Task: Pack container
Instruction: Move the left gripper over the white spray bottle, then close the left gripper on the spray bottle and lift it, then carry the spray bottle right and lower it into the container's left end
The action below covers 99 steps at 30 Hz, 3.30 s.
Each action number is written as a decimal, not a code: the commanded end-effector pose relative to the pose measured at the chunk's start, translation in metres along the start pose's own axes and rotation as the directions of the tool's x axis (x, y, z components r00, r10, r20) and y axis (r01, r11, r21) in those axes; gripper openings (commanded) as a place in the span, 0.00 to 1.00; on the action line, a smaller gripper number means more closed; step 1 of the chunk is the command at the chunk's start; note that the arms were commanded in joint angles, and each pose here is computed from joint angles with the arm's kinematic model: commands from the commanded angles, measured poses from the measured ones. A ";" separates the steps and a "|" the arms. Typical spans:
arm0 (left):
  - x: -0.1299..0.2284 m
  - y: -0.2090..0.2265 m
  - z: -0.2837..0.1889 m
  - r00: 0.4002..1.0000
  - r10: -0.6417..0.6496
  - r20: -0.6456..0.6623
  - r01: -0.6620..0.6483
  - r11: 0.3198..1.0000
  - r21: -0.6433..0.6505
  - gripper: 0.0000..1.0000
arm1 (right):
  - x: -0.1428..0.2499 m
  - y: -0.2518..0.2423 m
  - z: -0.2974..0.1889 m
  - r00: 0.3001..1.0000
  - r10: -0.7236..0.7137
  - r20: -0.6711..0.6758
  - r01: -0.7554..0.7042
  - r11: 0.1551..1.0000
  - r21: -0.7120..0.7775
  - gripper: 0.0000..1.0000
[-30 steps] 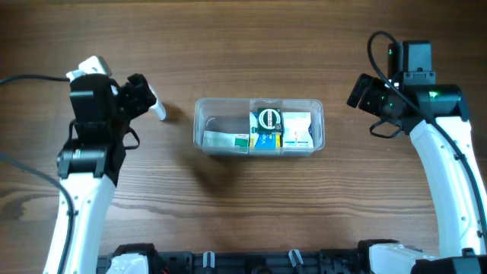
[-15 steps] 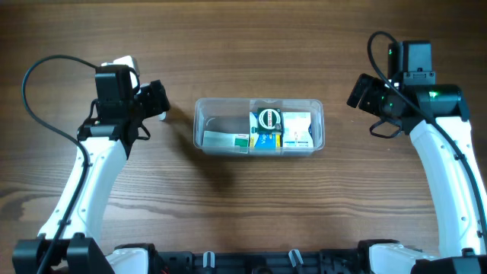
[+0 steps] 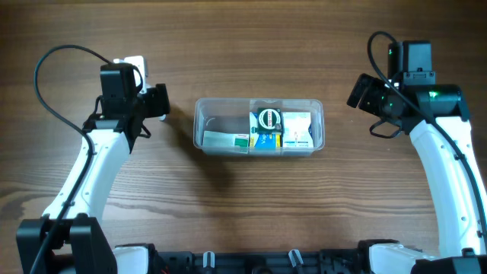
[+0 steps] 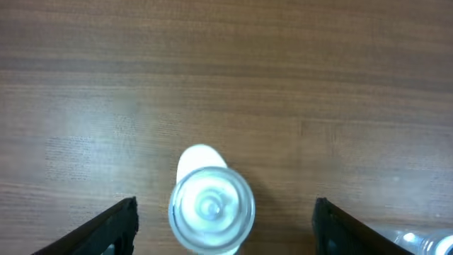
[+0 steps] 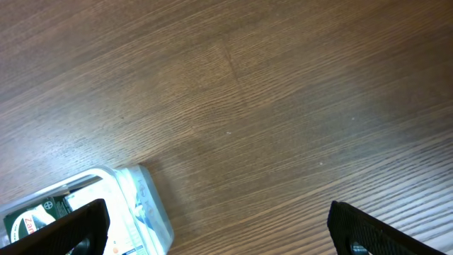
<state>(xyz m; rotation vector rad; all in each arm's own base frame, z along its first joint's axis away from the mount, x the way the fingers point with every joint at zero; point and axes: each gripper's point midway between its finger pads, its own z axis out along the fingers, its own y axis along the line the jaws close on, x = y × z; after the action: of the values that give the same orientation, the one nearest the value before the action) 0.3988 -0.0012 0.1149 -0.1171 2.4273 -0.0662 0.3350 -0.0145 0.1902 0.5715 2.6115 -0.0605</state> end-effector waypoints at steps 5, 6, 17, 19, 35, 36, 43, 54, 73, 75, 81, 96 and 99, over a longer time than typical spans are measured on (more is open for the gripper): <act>-0.069 0.001 -0.048 0.998 0.033 0.048 -0.031 0.998 -0.048 0.88 | -0.004 0.000 0.000 1.000 -0.007 0.007 0.007 1.000 0.003 1.00; -0.076 0.000 -0.056 0.998 0.033 0.045 -0.031 0.998 -0.048 0.88 | -0.004 0.000 0.000 1.000 -0.007 0.007 0.007 1.000 0.003 1.00; -0.038 -0.004 -0.023 0.977 0.013 -0.213 -0.016 1.000 -0.013 0.84 | -0.004 0.000 0.000 1.000 -0.007 0.007 0.007 1.000 0.003 1.00; -0.029 -0.004 -0.012 0.968 0.011 -0.252 -0.014 1.000 -0.009 0.85 | -0.004 0.000 0.000 1.000 -0.007 0.007 0.007 1.000 0.003 1.00; -0.003 -0.001 0.016 0.936 0.008 -0.353 -0.015 1.000 -0.017 0.70 | -0.004 0.000 0.000 1.000 -0.007 0.007 0.007 1.000 0.003 1.00; -0.003 -0.001 0.016 0.936 0.008 -0.352 -0.015 1.000 -0.017 0.67 | -0.004 0.000 0.000 1.000 -0.007 0.007 0.007 1.000 0.003 1.00; -0.003 -0.001 0.017 0.936 0.008 -0.352 -0.015 1.000 -0.018 0.52 | -0.004 0.000 0.000 1.000 -0.007 0.007 0.007 1.000 0.002 1.00; -0.003 0.003 0.009 0.934 0.011 -0.356 -0.027 0.999 -0.041 0.24 | -0.004 0.000 0.000 1.000 -0.007 0.007 0.007 1.000 0.003 0.99; -0.068 -0.129 -0.149 0.948 0.305 -0.092 -0.291 0.947 0.139 0.09 | -0.004 0.000 0.000 1.000 -0.007 0.007 0.007 1.000 0.003 1.00; -0.059 -0.148 -0.156 0.942 0.324 -0.089 -0.306 0.937 0.167 0.10 | -0.004 0.000 0.000 1.000 -0.007 0.007 0.007 1.000 0.003 1.00; -0.025 -0.186 -0.158 0.897 0.418 -0.142 -0.380 0.894 0.236 0.13 | -0.004 0.000 0.000 1.000 -0.007 0.007 0.007 1.000 0.003 1.00; 0.022 -0.207 -0.068 0.816 0.455 -0.357 -0.401 0.890 0.219 0.14 | -0.004 0.000 0.000 1.000 -0.007 0.007 0.007 1.000 0.003 1.00; 0.027 -0.212 -0.048 0.812 0.449 -0.372 -0.396 0.893 0.214 0.14 | -0.004 0.000 0.000 1.000 -0.007 0.007 0.007 1.000 0.003 1.00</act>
<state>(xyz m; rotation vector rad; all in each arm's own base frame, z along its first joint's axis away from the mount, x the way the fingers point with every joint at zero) 0.3514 -0.2100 0.1661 0.5918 2.7849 -0.0597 0.3350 -0.0145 0.1902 0.5671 2.6125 -0.0616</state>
